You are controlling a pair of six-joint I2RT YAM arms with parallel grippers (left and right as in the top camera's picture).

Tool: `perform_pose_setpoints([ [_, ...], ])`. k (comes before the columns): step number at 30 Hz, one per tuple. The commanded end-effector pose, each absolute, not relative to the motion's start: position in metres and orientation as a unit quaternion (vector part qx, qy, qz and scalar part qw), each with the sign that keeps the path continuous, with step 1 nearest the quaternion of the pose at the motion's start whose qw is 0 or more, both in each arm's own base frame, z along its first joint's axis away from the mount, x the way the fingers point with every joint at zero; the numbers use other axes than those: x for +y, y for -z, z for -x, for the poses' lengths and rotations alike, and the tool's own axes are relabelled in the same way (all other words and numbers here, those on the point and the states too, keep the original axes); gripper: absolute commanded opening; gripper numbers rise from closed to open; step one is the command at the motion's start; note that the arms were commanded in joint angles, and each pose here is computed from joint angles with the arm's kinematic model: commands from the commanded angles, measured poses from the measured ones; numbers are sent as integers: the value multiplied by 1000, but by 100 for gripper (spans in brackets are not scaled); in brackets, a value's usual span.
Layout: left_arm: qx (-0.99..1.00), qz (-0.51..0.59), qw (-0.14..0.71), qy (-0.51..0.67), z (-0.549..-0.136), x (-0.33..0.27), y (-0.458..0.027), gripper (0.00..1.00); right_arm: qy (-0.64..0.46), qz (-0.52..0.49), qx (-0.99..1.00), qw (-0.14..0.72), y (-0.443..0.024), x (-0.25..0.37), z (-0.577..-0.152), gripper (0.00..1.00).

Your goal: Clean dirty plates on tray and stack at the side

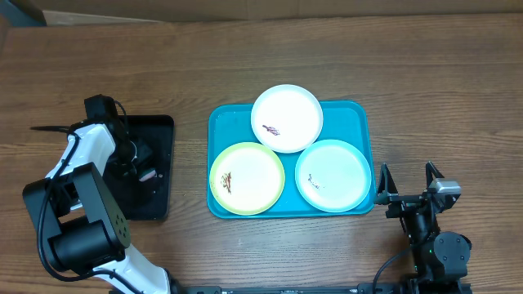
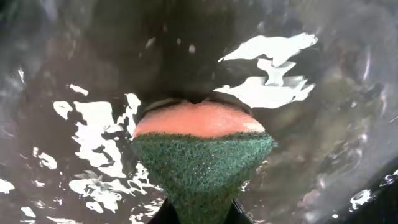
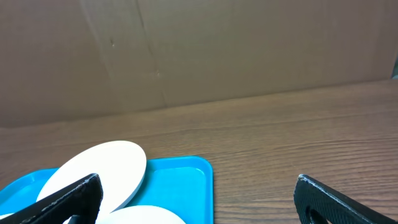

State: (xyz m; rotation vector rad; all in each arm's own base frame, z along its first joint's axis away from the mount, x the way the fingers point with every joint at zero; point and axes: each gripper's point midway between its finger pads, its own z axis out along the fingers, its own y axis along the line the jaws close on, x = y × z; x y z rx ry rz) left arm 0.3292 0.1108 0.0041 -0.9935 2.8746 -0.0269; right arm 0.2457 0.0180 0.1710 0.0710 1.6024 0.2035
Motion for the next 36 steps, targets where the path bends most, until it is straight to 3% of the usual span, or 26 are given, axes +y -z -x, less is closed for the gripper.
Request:
perform_pose_setpoints([
  [1, 946, 319, 55, 3, -338, 116, -15, 4, -89, -31, 715, 693, -170, 18, -246, 100],
  [17, 946, 318, 70, 8, -367, 124, -118, 4, -89, -31, 715, 693, -170, 18, -246, 100],
  [29, 948, 315, 36, 16, -343, 112, -46, 4, -89, -31, 715, 693, -170, 18, -246, 100],
  [36, 950, 306, 58, 21, -362, 117, -125, 4, -89, -31, 715, 693, -170, 18, -246, 100],
])
